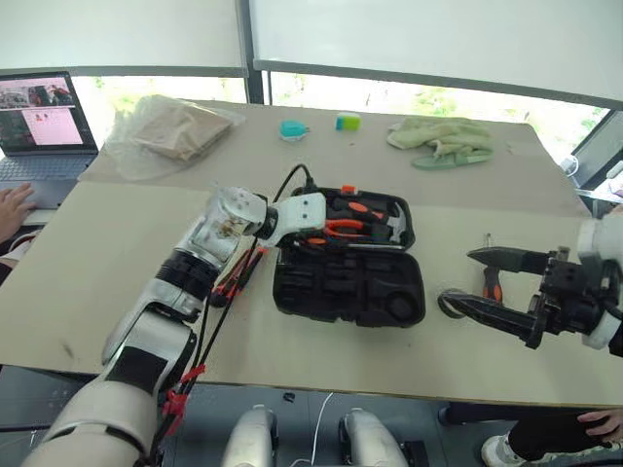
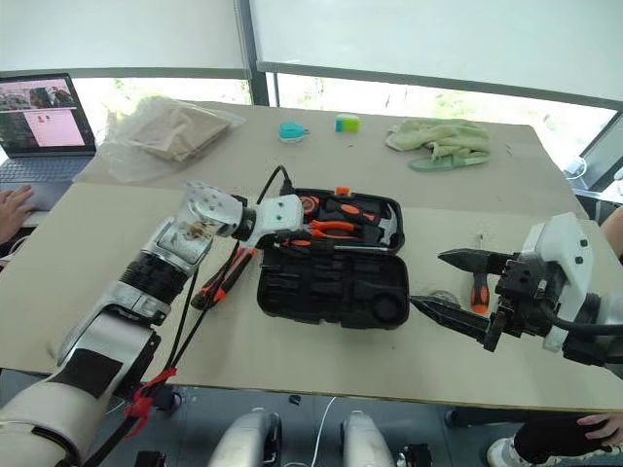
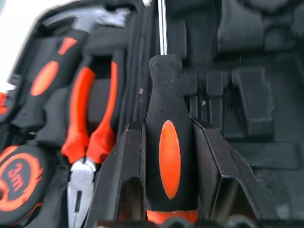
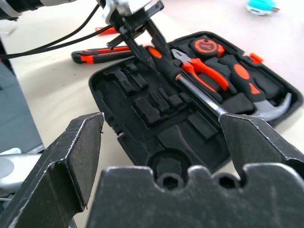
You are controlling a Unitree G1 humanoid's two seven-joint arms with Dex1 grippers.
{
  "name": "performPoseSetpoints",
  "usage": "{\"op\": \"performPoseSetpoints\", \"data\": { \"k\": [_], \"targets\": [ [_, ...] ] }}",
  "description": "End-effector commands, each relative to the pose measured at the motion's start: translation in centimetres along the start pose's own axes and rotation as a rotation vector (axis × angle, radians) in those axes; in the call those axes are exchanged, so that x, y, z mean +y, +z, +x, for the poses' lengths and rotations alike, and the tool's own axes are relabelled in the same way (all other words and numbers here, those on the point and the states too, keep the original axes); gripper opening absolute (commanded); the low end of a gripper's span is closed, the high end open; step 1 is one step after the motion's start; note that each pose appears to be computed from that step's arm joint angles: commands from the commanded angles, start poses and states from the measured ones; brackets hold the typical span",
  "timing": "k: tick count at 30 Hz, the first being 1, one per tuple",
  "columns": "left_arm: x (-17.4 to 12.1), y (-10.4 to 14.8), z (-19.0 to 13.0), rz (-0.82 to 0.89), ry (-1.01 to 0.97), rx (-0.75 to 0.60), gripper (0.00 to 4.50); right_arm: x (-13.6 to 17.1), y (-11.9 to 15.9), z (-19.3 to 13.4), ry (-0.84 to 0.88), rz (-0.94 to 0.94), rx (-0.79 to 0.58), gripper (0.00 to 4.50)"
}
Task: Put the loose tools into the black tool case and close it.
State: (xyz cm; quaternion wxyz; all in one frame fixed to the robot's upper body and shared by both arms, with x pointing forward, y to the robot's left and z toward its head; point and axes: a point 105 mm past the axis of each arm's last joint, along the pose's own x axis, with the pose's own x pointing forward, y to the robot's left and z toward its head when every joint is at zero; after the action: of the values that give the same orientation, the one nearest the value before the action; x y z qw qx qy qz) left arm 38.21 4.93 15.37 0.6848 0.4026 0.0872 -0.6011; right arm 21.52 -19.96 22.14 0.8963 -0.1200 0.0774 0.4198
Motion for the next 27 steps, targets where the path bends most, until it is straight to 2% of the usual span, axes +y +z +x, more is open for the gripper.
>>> {"op": "performPoseSetpoints", "data": {
  "k": [1,11,16,27],
  "targets": [
    [1.1,0.8,0.3,0.058,0.03,0.026,0.88,-0.4,0.8,-0.7,-0.074,-0.053,-0.02,4.5],
    [1.2,0.3,1.2,0.053,0.025,0.006,0.88,-0.5,0.6,-0.8,-0.128,-0.046,-0.026,4.5],
    [1.1,1.2,1.5,0.087,0.011,-0.039,0.88,-0.6,0.8,-0.7,-0.136,-0.042,-0.031,4.5],
    [1.2,0.0,1.0,0.093,0.004,0.035,0.88,-0.5,0.7,-0.7,-0.129,-0.034,-0.022,4.5]
  ]
}}
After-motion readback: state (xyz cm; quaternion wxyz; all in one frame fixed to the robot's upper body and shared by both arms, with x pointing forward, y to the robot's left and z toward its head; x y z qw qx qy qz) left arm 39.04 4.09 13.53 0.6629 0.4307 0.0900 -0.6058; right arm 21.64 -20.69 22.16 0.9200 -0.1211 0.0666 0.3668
